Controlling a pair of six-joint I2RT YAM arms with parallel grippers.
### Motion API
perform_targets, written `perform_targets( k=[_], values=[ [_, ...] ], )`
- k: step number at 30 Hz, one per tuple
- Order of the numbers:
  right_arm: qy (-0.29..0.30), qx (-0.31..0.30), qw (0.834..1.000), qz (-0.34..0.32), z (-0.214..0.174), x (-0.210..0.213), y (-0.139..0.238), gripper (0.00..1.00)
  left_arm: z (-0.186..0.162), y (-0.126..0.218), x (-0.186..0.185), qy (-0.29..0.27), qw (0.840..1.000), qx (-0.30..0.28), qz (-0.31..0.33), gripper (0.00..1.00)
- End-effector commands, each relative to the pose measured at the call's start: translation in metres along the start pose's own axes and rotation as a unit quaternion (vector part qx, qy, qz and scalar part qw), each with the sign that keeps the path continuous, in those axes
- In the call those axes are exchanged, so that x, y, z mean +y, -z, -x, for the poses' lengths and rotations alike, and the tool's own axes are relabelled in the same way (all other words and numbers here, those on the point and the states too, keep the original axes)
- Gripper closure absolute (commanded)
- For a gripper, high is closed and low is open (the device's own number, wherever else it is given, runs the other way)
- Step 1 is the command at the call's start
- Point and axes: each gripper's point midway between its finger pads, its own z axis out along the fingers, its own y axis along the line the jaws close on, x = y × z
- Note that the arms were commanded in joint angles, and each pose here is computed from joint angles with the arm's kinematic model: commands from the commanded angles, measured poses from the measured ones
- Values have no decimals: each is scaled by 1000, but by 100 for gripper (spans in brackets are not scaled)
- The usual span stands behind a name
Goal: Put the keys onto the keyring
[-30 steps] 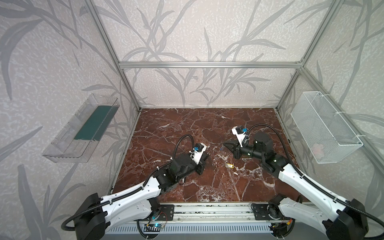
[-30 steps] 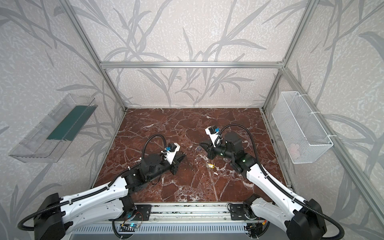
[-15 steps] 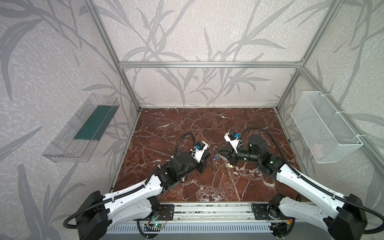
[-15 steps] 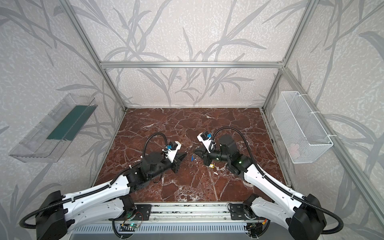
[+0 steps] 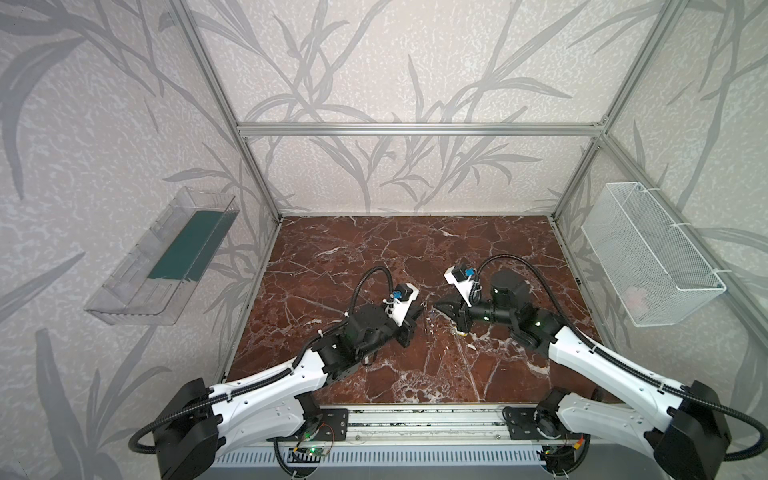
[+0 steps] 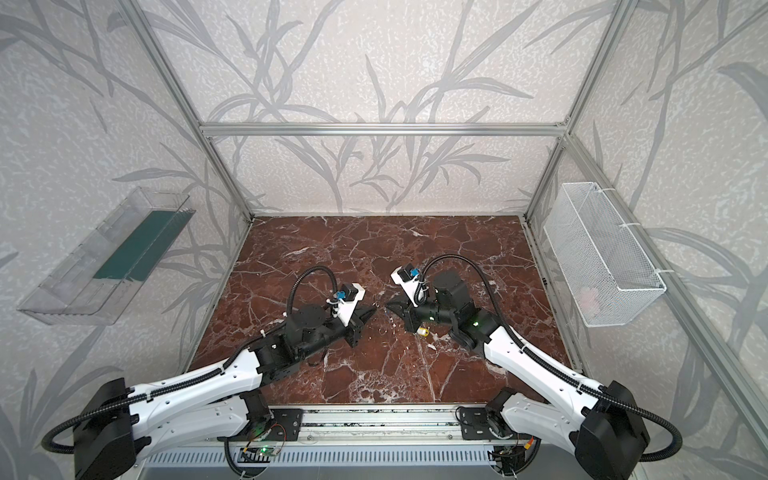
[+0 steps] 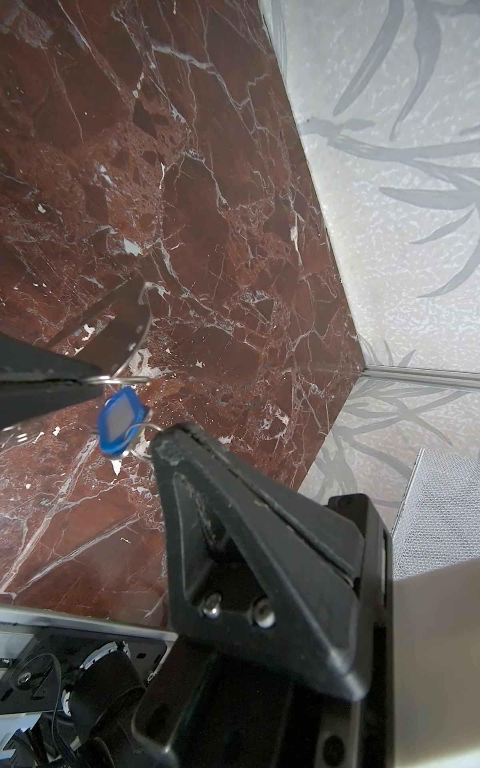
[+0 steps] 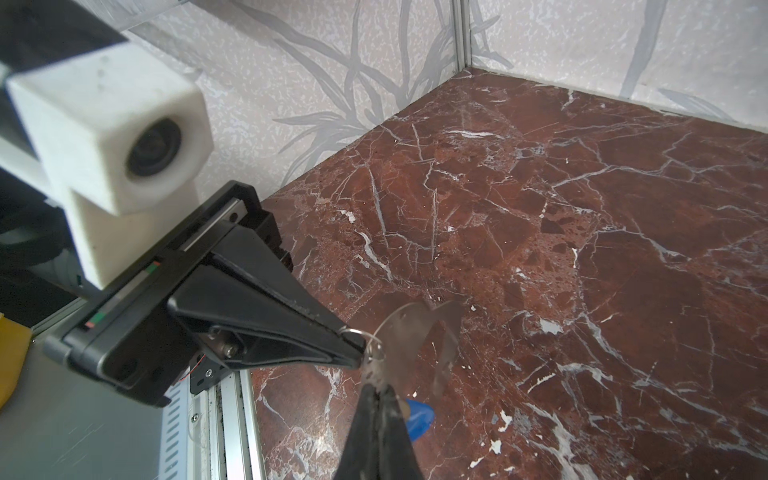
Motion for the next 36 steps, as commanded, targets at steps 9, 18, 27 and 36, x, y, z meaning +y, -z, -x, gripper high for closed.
perform_targets(
  k=[9,18,27,36],
  values=[
    [8,-17,1000,1,15,3,-2,100,23,-1,-14,-4,999,-29,-27,100],
    [9,-20,1000,-6,17,1,-3,100,19,-4,-17,-3,999,-21,-34,100],
    [7,-16,1000,-11,15,-1,-4,100,20,-3,-22,-7,999,-23,-44,100],
    [4,-29,999,-16,20,-1,-1,100,20,-5,-24,-9,999,-20,-47,100]
  ],
)
